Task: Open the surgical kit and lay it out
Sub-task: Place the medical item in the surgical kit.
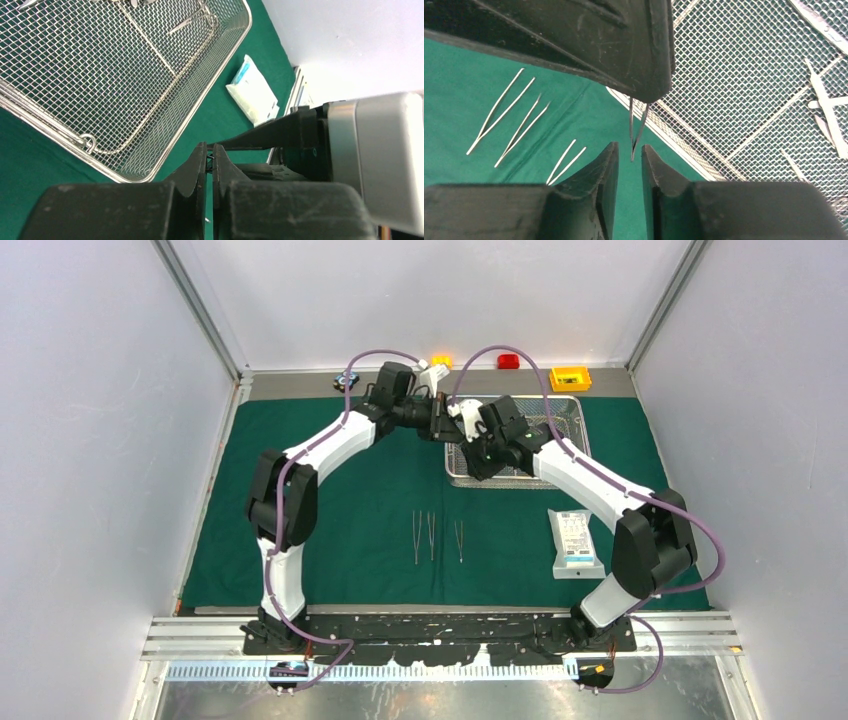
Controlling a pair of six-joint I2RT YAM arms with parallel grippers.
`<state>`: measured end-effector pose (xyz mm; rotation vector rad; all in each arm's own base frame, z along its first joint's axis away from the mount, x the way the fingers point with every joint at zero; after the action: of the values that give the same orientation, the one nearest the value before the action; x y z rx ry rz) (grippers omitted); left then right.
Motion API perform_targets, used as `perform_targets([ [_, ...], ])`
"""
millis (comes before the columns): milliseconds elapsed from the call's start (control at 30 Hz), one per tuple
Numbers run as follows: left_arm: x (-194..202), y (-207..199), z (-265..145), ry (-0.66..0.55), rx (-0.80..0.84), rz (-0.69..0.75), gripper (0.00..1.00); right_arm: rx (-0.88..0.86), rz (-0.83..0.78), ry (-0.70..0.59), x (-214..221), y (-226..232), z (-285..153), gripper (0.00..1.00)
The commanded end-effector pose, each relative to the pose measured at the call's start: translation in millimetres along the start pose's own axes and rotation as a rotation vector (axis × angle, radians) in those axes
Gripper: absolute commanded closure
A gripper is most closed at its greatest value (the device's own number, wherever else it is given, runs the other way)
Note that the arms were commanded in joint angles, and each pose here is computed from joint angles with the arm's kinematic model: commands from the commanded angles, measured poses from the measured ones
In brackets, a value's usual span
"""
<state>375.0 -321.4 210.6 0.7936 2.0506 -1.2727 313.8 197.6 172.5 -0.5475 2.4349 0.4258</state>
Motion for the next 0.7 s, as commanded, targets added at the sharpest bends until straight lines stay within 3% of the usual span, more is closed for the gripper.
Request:
perform_targets([
  [0, -1.5, -7.3, -6.9, 0.016, 0.055, 0.133, 1.00, -0.090, -0.071, -0.039, -7.4, 12.6, -15.9, 0.64],
  [67, 7.7, -10.0, -11.3, 0.049, 0.085, 0.186, 1.00, -0.122, -0.114, -0.031, -1.1, 14.7, -23.5, 0.55],
  [167, 31.3, -13.9, -20.8, 0.135, 0.141, 0.248, 1.00, -0.158, -0.167, -0.030, 7.2, 15.5, -37.4, 0.49],
  [467, 105.8, -28.7, -30.2, 0.280, 0.359, 0.209, 1.00, -0.224, -0.136, -0.071, 13.9, 2.2, -60.8, 0.49],
  [667, 134.3, -28.0, -21.7, 0.323, 0.419, 0.168, 1.00, -0.220, -0.106, -0.061, 16.9, -6.2, -58.5, 0.49],
])
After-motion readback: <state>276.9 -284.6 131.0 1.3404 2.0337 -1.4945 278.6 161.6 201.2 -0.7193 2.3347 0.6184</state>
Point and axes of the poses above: each gripper's point midway between its finger pads, its own z axis out along the fingers, its own y axis along the line the jaws close on, x = y × z, the point moved 5 cm from there along -z, back along the fingers, and after that the axes turned 14 degrees about z, right-handed, at the moved point
